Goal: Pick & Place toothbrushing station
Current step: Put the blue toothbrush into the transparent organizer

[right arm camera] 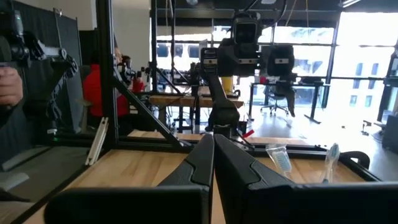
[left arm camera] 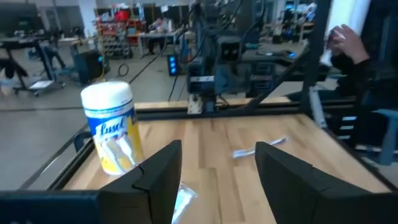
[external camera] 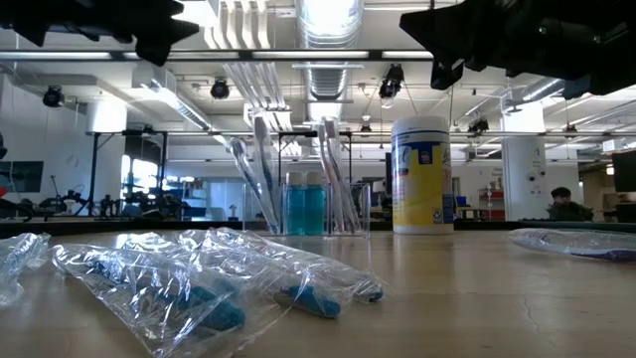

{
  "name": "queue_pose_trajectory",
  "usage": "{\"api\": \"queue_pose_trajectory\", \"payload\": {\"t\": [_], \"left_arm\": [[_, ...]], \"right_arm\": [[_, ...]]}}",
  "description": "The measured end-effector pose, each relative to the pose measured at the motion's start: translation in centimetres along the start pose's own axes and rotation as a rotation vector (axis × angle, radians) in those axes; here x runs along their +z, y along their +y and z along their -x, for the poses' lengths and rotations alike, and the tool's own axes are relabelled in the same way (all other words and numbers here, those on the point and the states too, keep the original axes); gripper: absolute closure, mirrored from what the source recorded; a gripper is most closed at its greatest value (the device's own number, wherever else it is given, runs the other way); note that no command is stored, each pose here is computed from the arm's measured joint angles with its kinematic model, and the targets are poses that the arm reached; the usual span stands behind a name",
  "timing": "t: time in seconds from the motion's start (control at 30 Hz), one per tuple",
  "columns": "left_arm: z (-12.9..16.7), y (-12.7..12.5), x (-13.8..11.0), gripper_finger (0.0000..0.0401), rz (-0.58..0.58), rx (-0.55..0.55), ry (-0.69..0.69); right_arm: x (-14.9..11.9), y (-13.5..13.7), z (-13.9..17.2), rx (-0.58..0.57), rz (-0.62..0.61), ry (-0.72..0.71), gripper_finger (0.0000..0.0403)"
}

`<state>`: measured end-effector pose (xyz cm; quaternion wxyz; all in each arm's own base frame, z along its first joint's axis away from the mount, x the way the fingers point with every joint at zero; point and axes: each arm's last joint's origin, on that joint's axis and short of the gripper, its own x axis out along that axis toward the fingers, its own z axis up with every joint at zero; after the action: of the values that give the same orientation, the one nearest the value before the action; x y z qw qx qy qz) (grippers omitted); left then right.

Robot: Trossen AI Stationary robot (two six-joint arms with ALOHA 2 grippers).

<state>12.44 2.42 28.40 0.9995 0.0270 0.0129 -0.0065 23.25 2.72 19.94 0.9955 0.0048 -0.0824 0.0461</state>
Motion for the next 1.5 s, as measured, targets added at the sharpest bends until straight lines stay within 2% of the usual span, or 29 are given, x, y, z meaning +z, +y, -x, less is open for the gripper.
{"api": "queue_pose_trajectory", "payload": {"t": [0.27, 0.47, 0.63, 0.77, 0.83, 0.9, 0.97, 1.1, 1.2, 1.37, 1.5], "left_arm": [[2.1, -0.7, 0.4, 0.0192, -0.003, -0.044, -0.047], [3.7, -1.5, 0.4, 0.0198, -0.005, -0.164, -0.102], [4.4, -1.9, -2.5, 0.0231, 0.027, -0.178, -0.113], [3.9, -2.0, -6.3, 0.0291, 0.045, -0.179, -0.080], [3.6, -2.1, -7.9, 0.0330, 0.040, -0.180, -0.078], [3.3, -2.1, -9.4, 0.0371, 0.019, -0.178, -0.051], [3.0, -2.1, -10.6, 0.0392, 0.003, -0.176, -0.028], [2.9, -2.0, -10.9, 0.0388, -0.019, -0.163, -0.037], [2.9, -2.0, -10.8, 0.0392, -0.014, -0.151, -0.025], [3.0, -2.0, -10.5, 0.0396, -0.016, -0.150, -0.033], [3.0, -2.0, -10.5, 0.0387, -0.015, -0.138, -0.030]], "right_arm": [[0.0, 0.0, 0.0, 0.000, -0.003, 0.004, 0.0394], [0.0, 0.0, 0.0, 0.000, -0.003, 0.004, 0.0394], [0.0, 0.0, 0.0, 0.000, -0.003, 0.004, 0.0394], [0.0, 0.0, -0.1, 0.001, -0.010, 0.005, 0.0394], [0.3, 0.0, -0.7, 0.002, -0.053, 0.024, 0.0394], [0.9, 0.2, -2.1, 0.027, -0.099, 0.095, 0.0394], [1.9, 0.5, -4.0, 0.054, -0.136, 0.230, 0.0394], [4.4, 1.7, -7.1, 0.042, -0.197, 0.547, 0.0394], [6.4, 2.8, -8.9, 0.024, -0.262, 0.716, 0.0389], [9.2, 5.4, -11.2, -0.022, -0.300, 0.865, 0.0348], [9.6, 8.0, -12.5, -0.059, -0.267, 0.932, 0.0295]]}}
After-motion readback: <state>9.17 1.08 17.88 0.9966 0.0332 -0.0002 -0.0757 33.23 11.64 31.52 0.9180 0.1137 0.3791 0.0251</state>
